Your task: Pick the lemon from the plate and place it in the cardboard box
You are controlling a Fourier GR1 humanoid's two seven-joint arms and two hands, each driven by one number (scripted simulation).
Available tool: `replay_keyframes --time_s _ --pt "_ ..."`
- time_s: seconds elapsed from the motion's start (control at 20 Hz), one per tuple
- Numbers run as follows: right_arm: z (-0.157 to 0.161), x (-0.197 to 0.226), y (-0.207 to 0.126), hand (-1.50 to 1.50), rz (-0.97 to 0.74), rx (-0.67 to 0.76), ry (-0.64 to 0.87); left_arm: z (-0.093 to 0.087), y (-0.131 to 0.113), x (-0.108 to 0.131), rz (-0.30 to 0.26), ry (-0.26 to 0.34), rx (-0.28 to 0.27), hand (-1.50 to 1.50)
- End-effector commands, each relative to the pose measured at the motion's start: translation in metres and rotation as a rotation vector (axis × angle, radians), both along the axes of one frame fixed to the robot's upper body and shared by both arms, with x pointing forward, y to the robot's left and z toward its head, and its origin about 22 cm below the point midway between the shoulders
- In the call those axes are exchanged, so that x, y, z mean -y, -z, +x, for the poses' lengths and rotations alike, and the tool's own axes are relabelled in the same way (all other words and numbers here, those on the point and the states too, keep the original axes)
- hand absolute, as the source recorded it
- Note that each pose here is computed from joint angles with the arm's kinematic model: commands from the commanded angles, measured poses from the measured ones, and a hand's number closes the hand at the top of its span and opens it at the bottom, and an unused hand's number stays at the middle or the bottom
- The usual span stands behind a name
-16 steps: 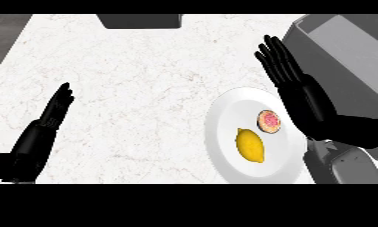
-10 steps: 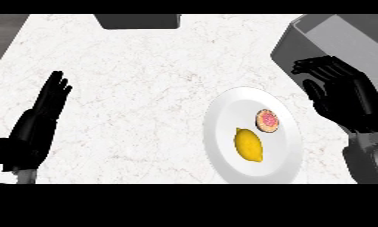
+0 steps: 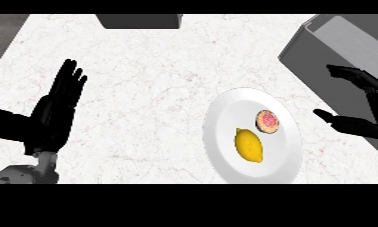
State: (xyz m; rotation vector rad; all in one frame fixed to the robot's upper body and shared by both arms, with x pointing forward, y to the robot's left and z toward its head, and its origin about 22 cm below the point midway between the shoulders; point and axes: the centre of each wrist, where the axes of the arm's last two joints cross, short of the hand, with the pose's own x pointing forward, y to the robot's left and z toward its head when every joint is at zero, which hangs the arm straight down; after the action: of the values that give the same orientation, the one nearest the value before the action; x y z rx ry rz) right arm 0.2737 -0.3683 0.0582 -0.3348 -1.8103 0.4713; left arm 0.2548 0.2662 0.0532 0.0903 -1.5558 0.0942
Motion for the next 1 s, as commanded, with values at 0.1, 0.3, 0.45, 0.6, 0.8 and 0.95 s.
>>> replay_keyframes --time_s 0.1,0.3,0.45,0.6,0.8,0.95 --pt "0.007 0.022 -0.053 -1.5 -0.289 -0.093 -0.125 0.011 -0.009 0.002 -0.022 -0.008 -0.012 0.0" --pt "0.012 0.022 -0.092 -1.5 -0.507 -0.263 -0.263 0.007 0.0 0.019 -0.021 0.017 0.003 0.0" --pt "0.008 -0.006 -0.115 -1.5 -0.564 -0.366 -0.333 0.012 -0.009 -0.008 -0.029 0.002 -0.013 0.0" --pt "0.005 -0.034 -0.125 -1.5 -0.554 -0.416 -0.356 -0.007 0.009 0.001 -0.015 0.0 -0.025 0.0" --pt "-0.012 -0.073 -0.123 -1.5 -0.47 -0.421 -0.414 0.005 -0.004 -0.013 -0.007 0.006 -0.02 0.0" --pt "-0.022 -0.091 -0.123 -1.5 -0.452 -0.416 -0.442 0.014 0.019 -0.002 -0.03 -0.001 -0.015 0.0"
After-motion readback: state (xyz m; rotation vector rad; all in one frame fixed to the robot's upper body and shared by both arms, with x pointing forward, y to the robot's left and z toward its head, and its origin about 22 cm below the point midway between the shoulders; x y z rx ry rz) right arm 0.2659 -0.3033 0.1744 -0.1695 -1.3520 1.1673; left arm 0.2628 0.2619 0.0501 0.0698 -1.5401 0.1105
